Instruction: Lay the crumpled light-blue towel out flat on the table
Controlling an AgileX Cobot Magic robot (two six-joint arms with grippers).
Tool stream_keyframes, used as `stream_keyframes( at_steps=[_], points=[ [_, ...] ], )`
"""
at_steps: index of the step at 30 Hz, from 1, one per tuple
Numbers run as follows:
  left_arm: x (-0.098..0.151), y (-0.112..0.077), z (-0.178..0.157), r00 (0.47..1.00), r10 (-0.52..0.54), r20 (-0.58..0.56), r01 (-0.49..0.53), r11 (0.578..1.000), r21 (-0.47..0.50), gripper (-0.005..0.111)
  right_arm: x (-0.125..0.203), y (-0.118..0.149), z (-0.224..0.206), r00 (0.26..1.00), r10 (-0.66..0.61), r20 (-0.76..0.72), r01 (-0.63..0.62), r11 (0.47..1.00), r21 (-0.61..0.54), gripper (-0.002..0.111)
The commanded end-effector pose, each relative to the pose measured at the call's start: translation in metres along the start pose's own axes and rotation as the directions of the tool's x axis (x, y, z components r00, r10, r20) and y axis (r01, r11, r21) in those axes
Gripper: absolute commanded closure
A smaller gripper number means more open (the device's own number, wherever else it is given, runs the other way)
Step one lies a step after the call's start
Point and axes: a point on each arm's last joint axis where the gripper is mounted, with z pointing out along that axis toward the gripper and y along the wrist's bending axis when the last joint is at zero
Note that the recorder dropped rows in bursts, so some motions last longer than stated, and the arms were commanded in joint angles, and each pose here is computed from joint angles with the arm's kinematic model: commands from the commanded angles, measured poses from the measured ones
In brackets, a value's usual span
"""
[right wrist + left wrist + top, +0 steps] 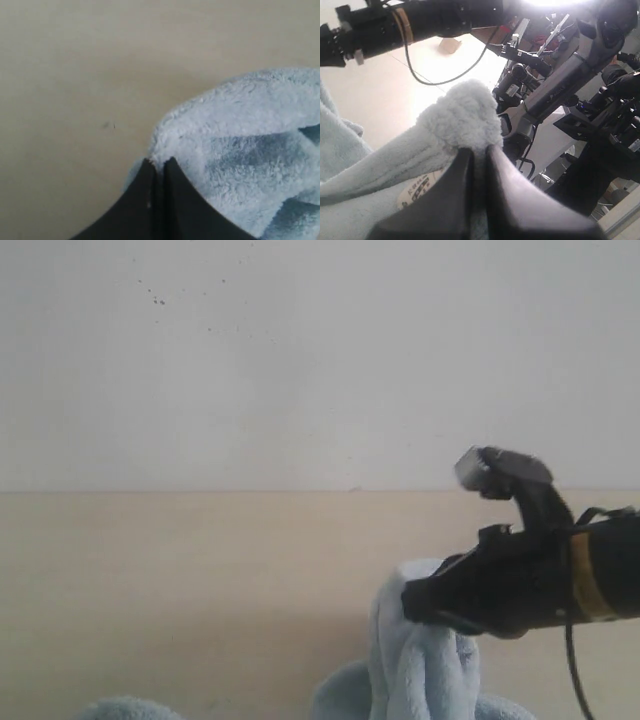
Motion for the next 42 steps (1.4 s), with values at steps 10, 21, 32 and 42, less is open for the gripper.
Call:
stream_keyframes(
  at_steps=[10,21,32,42],
  points=[
    [-0.002,-0.003,0.0,1.0,-0.026,0.004,0.026,1.0,0.015,0.102,0.007,0.051,0.056,0.975,-0.204,-0.084,0.201,0.979,-0.044,0.077],
    [-0.001,-0.003,0.0,0.998,-0.055,-0.001,0.055,0.998,0.013,0.102,-0.017,0.062,0.056,0.965,-0.261,0.002,0.261,0.965,0.001,0.076],
    [0.0,-0.002,0.0,0.998,-0.063,-0.017,0.063,0.998,0.005,0.102,-0.031,0.035,0.051,0.957,-0.285,0.063,0.256,0.923,0.287,0.055],
    [0.001,-0.002,0.0,0.998,-0.061,-0.021,0.062,0.998,0.004,0.102,-0.03,-0.044,0.023,0.991,-0.117,0.067,0.081,0.913,0.399,0.056]
  ],
)
